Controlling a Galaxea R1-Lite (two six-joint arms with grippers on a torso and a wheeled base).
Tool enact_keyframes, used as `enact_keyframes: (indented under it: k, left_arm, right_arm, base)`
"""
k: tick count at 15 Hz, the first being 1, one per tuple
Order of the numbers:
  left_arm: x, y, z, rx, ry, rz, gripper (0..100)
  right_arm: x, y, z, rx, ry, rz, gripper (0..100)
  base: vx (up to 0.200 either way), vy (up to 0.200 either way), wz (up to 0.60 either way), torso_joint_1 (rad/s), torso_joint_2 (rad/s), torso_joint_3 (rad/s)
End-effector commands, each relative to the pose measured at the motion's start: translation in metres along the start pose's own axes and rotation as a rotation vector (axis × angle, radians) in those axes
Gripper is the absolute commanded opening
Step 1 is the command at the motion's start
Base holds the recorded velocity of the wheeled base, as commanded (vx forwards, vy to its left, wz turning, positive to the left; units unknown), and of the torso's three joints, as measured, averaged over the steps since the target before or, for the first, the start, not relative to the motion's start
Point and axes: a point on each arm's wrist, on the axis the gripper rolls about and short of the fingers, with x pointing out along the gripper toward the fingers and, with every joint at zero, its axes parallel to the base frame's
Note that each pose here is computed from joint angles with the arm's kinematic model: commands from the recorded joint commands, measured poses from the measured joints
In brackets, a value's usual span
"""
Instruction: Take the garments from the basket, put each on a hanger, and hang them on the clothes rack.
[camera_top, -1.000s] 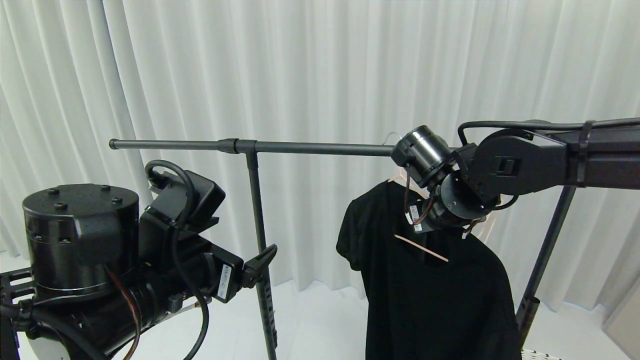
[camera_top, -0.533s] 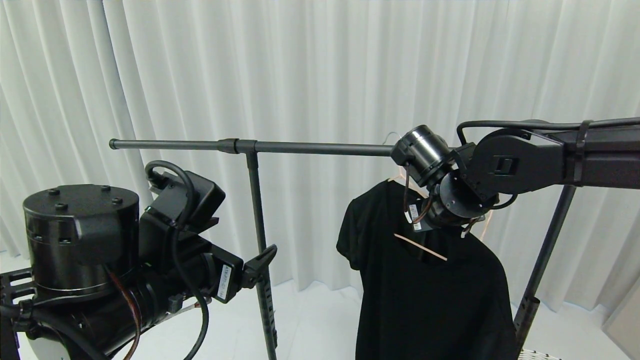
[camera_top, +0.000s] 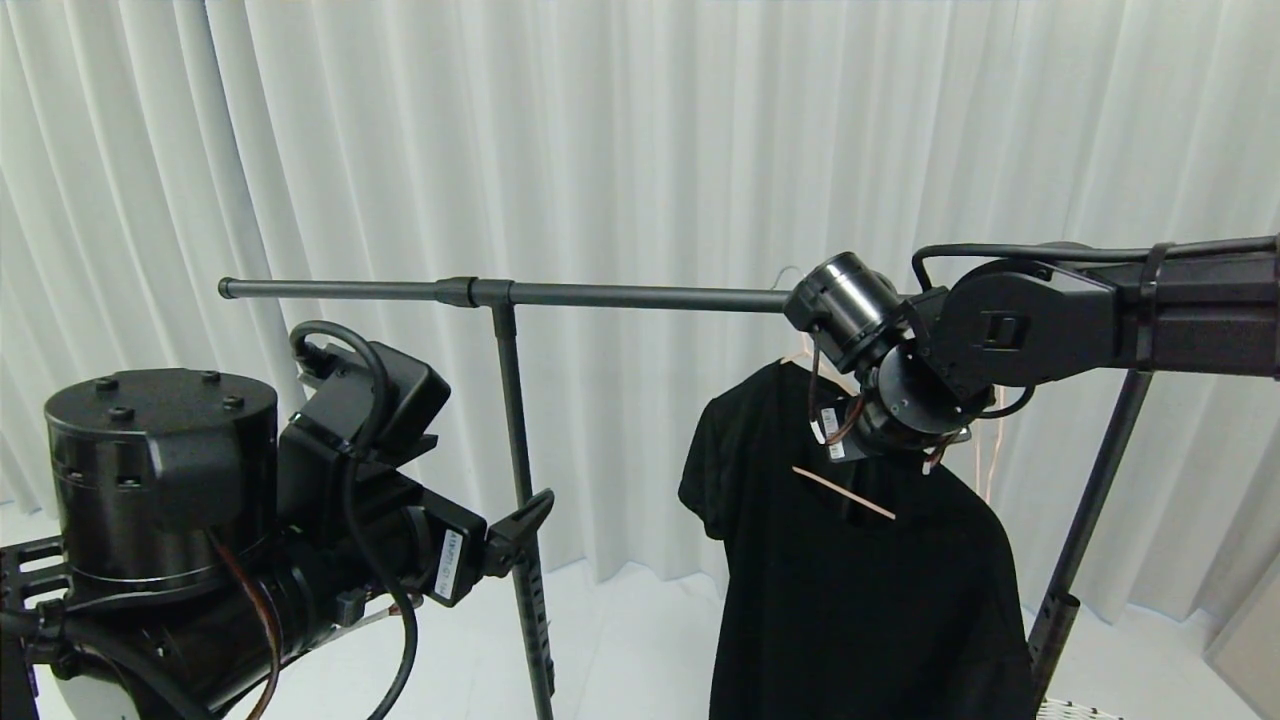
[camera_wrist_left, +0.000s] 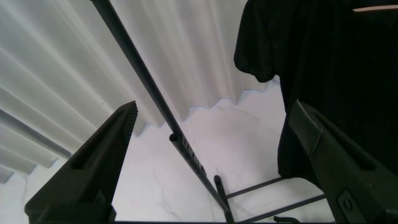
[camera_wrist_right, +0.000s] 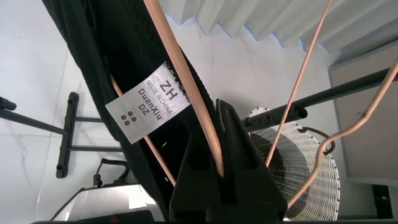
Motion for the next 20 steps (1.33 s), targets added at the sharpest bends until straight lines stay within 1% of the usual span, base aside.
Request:
enact_keyframes:
  k: [1, 7, 8, 12, 14, 16, 18, 19, 20]
  left_arm:
    - [0.0, 0.0, 0.0, 0.0, -0.001, 0.0, 100]
    - [0.0, 0.0, 0.0, -0.001, 0.001, 0.0, 100]
    - [0.0, 0.0, 0.0, -0.001, 0.001, 0.0, 100]
    - [0.0, 0.0, 0.0, -0.001, 0.001, -0.002, 100]
    - [0.0, 0.0, 0.0, -0.001, 0.001, -0.002, 100]
    - [0.0, 0.0, -0.001, -0.004, 0.003, 0.001, 100]
    - [0.001, 0.002, -0.001, -0.007, 0.004, 0.006, 100]
    - [0.001, 0.004, -0.001, -0.011, 0.005, 0.015, 100]
    - [0.002, 0.004, -0.002, -0.012, 0.009, 0.02, 100]
  right_arm:
    - [0.002, 0.001, 0.0, -0.002, 0.003, -0.001, 0]
    - [0.004, 0.004, 0.002, 0.0, 0.0, 0.0, 0]
    - [0.004, 0.004, 0.002, 0.0, 0.0, 0.0, 100]
    - [0.002, 0.003, 0.003, 0.008, -0.006, 0.003, 100]
    - [-0.005, 0.0, 0.007, 0.025, -0.025, 0.014, 100]
    - [-0.018, -0.008, 0.01, 0.04, -0.045, 0.027, 100]
    - [-0.041, -0.02, 0.01, 0.04, -0.041, 0.061, 100]
    - [-0.055, -0.025, 0.009, 0.05, -0.044, 0.11, 100]
    - [-0.063, -0.028, 0.009, 0.053, -0.044, 0.141, 100]
  base:
    - [0.0, 0.0, 0.0, 0.0, 0.0, 0.0]
    - [0.0, 0.0, 0.0, 0.0, 0.0, 0.0]
    - [0.0, 0.0, 0.0, 0.0, 0.0, 0.0]
    - [0.0, 0.0, 0.0, 0.0, 0.0, 0.0]
    - [0.0, 0.0, 0.0, 0.0, 0.0, 0.0]
    - [0.0, 0.0, 0.0, 0.0, 0.0, 0.0]
    - [0.0, 0.0, 0.0, 0.0, 0.0, 0.0]
    - [0.0, 0.0, 0.0, 0.0, 0.0, 0.0]
    - [0.0, 0.0, 0.0, 0.0, 0.0, 0.0]
